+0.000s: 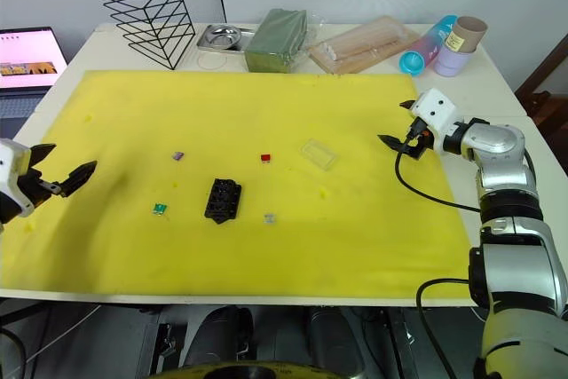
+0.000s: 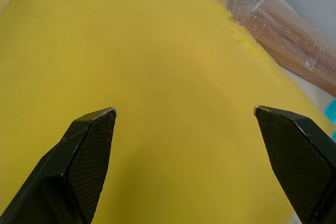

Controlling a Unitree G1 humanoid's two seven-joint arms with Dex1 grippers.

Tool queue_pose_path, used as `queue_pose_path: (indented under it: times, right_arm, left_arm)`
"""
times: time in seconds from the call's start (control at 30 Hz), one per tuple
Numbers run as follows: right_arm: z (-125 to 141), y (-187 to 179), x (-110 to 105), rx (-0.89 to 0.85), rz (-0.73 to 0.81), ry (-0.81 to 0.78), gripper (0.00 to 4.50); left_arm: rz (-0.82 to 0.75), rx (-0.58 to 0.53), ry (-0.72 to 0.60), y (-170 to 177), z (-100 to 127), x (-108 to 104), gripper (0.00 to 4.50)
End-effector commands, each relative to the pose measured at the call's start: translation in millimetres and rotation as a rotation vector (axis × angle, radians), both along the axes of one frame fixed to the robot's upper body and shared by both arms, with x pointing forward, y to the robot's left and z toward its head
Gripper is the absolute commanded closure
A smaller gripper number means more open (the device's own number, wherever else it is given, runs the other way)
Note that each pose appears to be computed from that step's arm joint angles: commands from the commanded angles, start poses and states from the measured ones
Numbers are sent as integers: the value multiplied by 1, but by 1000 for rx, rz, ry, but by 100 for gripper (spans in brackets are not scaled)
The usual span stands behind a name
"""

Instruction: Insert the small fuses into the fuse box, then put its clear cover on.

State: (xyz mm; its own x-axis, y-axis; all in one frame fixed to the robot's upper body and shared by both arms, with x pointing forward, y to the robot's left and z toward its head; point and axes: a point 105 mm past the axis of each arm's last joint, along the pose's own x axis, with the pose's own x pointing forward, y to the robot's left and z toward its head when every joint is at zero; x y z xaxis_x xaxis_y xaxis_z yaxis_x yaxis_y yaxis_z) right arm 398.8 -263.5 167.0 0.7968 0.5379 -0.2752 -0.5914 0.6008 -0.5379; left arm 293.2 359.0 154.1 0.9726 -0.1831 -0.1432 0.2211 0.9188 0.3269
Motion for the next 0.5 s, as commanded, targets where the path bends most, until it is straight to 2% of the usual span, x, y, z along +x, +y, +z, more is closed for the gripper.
queue_pose_path:
  times: [0.03, 0.33, 0.5]
  right_arm:
    - [20, -3, 2, -3, -1, -58, 2]
    - [25, -7, 4, 15, -25, -63, 2]
    - [23, -13, 3, 37, -57, -64, 2]
  left_arm:
    - [4, 33, -45, 2, 14, 2, 1]
    - [1, 59, -41, 3, 14, 2, 1]
    - [2, 30, -44, 3, 11, 1, 1]
